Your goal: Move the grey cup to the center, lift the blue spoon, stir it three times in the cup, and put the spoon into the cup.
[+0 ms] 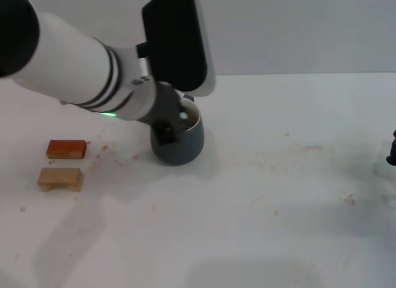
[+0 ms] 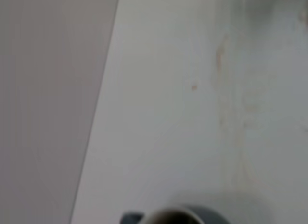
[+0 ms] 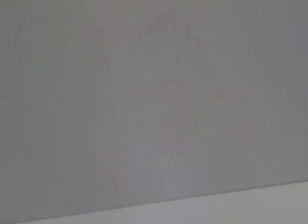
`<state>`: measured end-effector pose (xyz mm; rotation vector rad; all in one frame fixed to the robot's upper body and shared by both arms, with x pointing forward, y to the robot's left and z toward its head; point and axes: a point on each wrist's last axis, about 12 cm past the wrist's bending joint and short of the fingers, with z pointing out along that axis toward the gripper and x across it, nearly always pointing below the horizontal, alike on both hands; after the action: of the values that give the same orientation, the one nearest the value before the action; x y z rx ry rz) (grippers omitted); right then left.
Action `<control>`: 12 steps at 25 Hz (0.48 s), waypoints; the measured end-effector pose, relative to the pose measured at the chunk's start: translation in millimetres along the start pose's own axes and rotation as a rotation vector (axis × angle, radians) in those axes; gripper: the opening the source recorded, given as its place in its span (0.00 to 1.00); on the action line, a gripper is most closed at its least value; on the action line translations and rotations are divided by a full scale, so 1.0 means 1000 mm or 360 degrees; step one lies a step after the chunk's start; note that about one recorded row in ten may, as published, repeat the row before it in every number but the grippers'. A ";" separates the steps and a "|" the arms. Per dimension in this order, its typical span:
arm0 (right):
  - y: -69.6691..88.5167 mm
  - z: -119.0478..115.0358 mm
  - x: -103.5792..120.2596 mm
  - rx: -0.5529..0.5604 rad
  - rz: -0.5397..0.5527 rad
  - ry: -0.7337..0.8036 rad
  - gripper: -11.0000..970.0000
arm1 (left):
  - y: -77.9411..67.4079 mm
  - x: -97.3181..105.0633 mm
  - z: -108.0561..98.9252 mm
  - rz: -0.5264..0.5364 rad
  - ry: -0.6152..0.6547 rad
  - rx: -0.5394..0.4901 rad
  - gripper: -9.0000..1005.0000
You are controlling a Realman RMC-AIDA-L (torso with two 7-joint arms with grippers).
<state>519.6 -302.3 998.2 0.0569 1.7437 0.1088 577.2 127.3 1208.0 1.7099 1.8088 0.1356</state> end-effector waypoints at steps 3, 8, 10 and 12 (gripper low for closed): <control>-0.001 -0.002 0.001 0.0007 0.0000 0.0006 0.05 | 0.000 -0.004 0.008 -0.0003 -0.0060 -0.0043 0.15; -0.004 -0.005 0.003 0.0021 0.0002 0.0009 0.05 | 0.001 0.002 0.021 -0.0019 -0.0031 -0.0049 0.15; -0.005 -0.006 0.003 0.0023 0.0003 0.0007 0.05 | 0.003 0.006 0.023 -0.0028 -0.0014 -0.0067 0.15; -0.005 -0.006 0.003 0.0024 0.0005 0.0003 0.05 | 0.005 0.007 0.023 -0.0039 -0.0006 -0.0082 0.15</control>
<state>512.9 -306.9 995.5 0.0706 1.7467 0.0980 593.2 126.8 1189.4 1.6506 1.8072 0.1672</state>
